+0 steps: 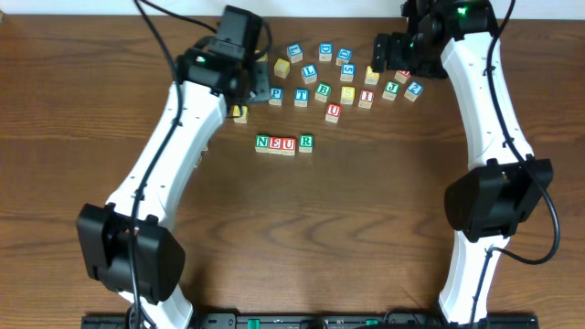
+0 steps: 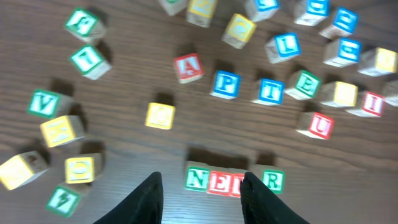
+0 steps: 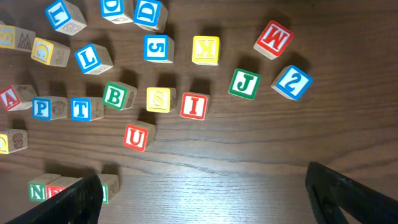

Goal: Spell out NEURIPS
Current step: 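Open left gripper and retract left arm toward the block arc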

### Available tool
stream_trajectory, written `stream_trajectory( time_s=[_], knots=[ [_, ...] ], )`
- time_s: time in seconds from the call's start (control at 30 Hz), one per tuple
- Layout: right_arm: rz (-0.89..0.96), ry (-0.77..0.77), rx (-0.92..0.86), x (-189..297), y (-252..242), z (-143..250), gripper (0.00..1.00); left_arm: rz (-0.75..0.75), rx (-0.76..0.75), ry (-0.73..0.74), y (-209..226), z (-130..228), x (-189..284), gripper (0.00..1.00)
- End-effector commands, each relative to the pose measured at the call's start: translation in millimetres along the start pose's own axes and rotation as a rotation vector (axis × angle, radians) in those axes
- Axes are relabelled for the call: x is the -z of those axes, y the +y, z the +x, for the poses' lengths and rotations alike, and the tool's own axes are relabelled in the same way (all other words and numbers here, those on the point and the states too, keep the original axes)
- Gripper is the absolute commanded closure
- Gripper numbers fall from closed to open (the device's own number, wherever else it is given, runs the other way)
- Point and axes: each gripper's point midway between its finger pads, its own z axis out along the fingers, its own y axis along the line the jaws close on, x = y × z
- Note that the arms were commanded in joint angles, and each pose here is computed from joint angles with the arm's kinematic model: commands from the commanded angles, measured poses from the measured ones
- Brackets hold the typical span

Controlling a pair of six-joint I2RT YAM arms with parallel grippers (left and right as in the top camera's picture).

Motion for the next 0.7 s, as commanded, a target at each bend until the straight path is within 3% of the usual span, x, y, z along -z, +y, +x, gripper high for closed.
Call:
stream_trajectory(
  time_s=[0.0, 0.67],
  knots=[
    [-0.004, -0.01, 0.033, -1.8, 11.8, -1.4, 0.02, -0.018, -0.001, -0.039, 19.3, -16.0, 14.5, 0.6],
    [-0.059, -0.042, 0.128, -7.5, 70.0, 3.7, 0.03, -0.061, 0.003, -0.048, 55.8, -26.5, 12.0, 0.6]
  ],
)
